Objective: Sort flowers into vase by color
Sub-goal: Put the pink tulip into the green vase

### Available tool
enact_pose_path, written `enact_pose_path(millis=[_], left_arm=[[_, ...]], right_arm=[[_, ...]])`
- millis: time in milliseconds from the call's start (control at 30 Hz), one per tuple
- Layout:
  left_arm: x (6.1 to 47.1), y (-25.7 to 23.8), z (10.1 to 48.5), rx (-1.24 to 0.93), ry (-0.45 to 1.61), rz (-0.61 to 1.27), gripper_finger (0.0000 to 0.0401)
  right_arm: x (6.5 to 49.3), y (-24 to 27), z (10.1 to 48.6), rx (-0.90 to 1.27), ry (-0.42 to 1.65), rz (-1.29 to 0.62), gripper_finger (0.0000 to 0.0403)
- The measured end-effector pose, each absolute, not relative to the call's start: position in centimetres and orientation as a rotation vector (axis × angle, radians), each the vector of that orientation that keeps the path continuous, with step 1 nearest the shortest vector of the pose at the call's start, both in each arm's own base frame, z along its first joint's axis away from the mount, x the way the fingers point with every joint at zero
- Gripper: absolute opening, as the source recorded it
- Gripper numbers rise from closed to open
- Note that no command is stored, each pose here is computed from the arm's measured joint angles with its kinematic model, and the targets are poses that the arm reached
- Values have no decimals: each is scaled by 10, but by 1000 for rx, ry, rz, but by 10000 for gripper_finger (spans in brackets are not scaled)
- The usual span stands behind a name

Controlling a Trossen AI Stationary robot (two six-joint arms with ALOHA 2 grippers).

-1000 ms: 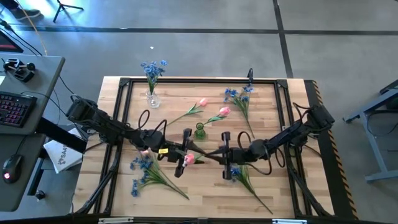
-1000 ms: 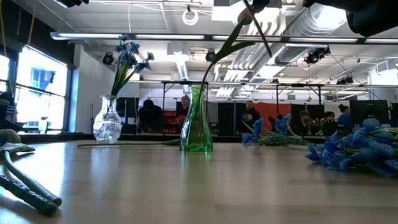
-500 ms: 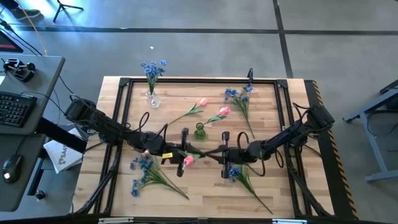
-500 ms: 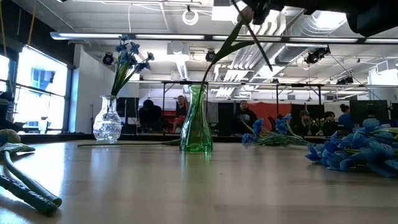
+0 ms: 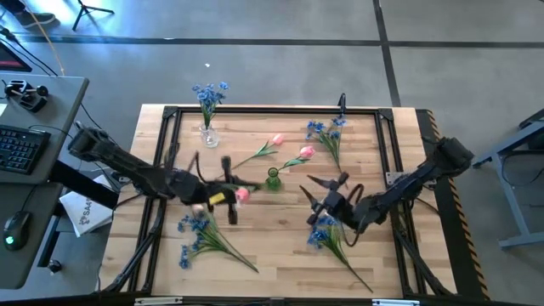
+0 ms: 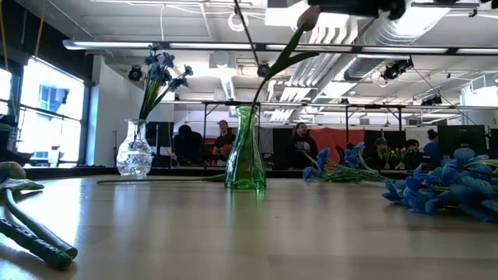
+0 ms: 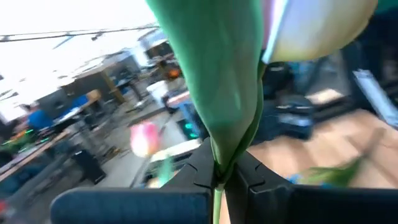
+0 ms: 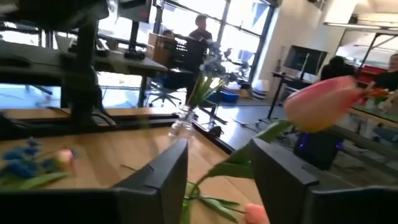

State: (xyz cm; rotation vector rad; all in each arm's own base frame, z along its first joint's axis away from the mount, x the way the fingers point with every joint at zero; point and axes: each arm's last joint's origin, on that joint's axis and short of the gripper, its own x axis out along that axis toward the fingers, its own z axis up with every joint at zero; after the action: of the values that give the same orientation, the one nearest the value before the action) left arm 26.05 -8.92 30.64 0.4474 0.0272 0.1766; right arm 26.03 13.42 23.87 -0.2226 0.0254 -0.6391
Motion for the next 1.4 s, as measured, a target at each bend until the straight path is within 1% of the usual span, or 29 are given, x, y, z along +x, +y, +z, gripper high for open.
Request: enact_pose_path(millis=[133,267,433,600,867,1100,1167,1233,1400], left_arm=[[252,-69,315,425,58,251,1],[250,-48,314,383,116,298,0],[259,-32,308,348,134,237,0],[266,-27,299,326,163,213,0],[266,-25,299,278,164,203,0],[277,-14,284,267,228,237,2],[279,-12,281,248,236,248,11],[280,-9,280,230,243,249,27],[278,-3,281,204,247,238,90]], right_arm=[[249,144,246,-207,17,-610,192],[246,149,245,-216,24,-589,194],[246,150,243,-234,38,-584,194],[246,149,243,-234,39,-586,194],[246,149,242,-240,44,-585,194],[246,149,242,-242,46,-584,194],[246,149,241,-243,47,-583,194],[246,149,241,-237,46,-583,194],[246,149,239,-238,55,-580,194]])
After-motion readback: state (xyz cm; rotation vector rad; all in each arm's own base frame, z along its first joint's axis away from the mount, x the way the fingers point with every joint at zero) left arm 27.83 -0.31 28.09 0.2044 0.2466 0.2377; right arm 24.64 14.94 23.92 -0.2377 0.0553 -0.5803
